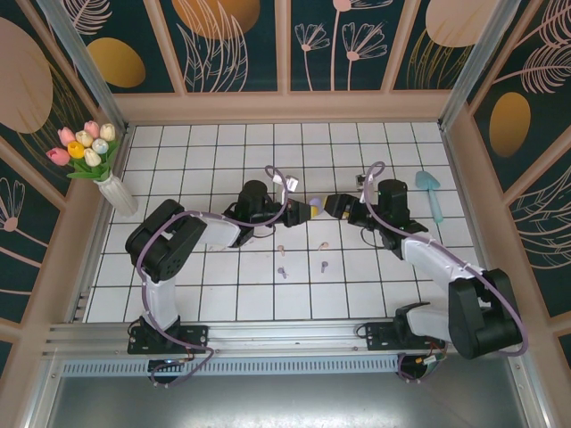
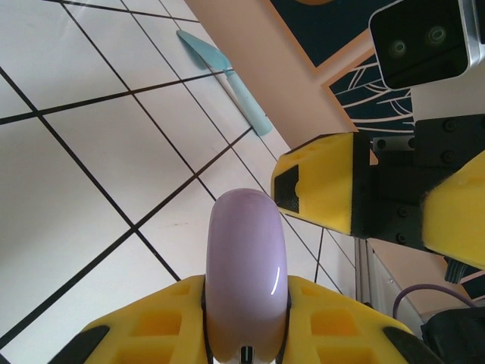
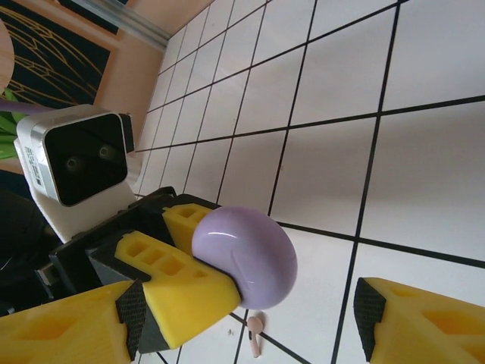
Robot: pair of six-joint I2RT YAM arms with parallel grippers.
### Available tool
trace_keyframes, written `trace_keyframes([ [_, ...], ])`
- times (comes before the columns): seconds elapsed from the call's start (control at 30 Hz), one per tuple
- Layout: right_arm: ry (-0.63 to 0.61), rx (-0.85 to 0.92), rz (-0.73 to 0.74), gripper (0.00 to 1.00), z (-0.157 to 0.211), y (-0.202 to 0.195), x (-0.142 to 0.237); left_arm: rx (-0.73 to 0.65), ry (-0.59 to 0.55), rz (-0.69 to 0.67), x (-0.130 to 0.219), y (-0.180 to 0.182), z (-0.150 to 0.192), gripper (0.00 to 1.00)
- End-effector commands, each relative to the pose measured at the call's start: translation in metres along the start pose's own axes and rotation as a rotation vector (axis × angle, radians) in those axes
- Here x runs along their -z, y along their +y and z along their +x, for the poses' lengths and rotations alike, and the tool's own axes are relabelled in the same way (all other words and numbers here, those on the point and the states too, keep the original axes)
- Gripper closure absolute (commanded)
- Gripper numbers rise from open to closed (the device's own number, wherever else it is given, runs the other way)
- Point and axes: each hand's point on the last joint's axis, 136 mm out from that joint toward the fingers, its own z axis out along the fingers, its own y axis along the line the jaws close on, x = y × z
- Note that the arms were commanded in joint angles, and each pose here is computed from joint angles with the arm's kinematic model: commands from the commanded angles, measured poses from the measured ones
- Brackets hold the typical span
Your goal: Insert the wireless bluetooth earbuds into the charging case
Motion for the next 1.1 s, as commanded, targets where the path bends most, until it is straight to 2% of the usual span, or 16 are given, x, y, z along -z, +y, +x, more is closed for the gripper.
trace_keyframes([
  [0.0,0.013,0.035,-0.044,0.26,0.002,0.008,-0.010,-0.064,-0.028,0.050,0.004,-0.022,-0.021,0.93],
  [0.17,0.042,0.025,-0.023,0.28,0.009,0.000,-0.021,-0.072,-0.033,0.056,0.005,-0.027,-0.024,0.93],
  [0.43,0.005,-0.076,0.084,0.32,0.009,-0.044,-0.020,-0.095,-0.045,0.078,0.014,-0.041,-0.027,0.94],
  [0.6,0.007,-0.119,0.116,0.33,0.010,-0.057,-0.024,-0.101,-0.057,0.096,0.019,-0.050,-0.029,0.95],
  [0.87,-0.008,-0.102,0.090,0.35,0.007,-0.040,-0.011,-0.093,-0.054,0.089,0.022,-0.047,-0.024,0.95],
  [1.07,-0.047,-0.057,-0.022,0.36,0.006,-0.008,0.010,-0.076,-0.066,0.107,0.022,-0.047,-0.022,0.96],
])
